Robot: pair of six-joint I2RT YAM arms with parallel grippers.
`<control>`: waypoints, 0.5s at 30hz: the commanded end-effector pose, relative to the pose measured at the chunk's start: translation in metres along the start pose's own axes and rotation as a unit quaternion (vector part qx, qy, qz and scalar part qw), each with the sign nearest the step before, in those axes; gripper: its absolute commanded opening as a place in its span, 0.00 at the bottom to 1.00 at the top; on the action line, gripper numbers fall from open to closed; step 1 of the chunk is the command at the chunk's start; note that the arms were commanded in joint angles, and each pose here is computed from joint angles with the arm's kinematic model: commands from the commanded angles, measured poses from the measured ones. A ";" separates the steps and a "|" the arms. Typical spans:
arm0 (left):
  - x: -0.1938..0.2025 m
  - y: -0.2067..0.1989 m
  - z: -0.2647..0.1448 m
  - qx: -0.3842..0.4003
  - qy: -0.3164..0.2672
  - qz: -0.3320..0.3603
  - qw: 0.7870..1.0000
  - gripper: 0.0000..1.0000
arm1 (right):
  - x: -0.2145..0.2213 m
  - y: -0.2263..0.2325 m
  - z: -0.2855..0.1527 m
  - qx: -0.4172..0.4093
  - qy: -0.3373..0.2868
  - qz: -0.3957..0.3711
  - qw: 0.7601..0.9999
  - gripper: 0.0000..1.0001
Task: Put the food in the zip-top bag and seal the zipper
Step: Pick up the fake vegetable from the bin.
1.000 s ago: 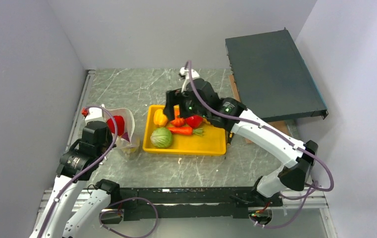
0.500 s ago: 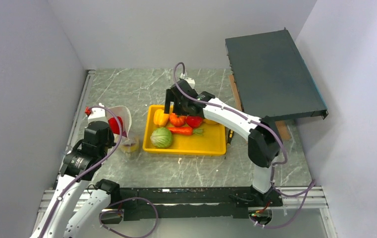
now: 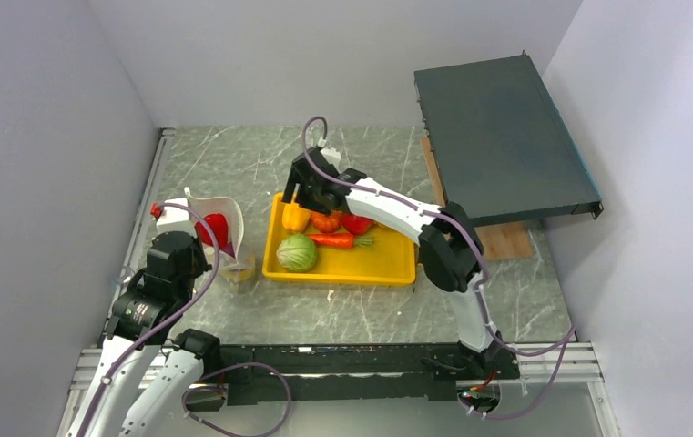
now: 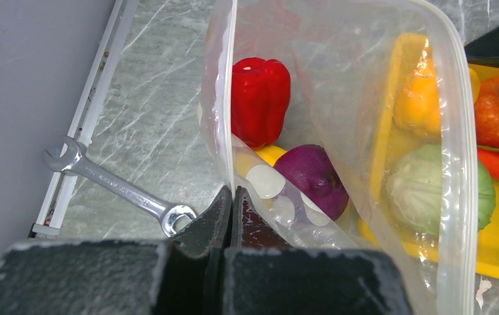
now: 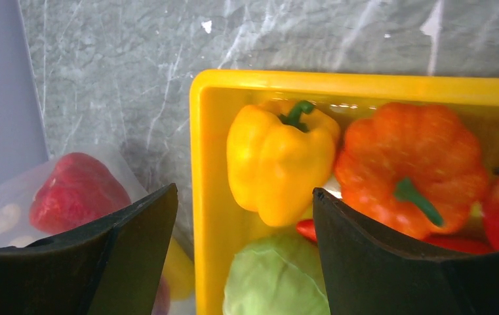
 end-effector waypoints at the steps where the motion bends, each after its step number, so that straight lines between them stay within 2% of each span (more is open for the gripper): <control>1: -0.011 -0.001 -0.001 0.004 -0.026 -0.006 1.000 0.00 | 0.001 0.024 0.015 -0.009 -0.013 0.006 1.000 0.77; 15: -0.011 -0.003 -0.001 0.013 -0.032 -0.005 0.999 0.00 | 0.024 0.010 0.032 0.066 -0.069 -0.108 0.990 0.81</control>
Point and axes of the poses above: each gripper's point midway between its finger pads, its own z axis out along the fingers, its own y axis along the line the jaws close on, x = y × z, the point moved 2 cm from there along -z, back along the fingers, and after that the axes turned 6 degrees about z, right-handed, at the moved point
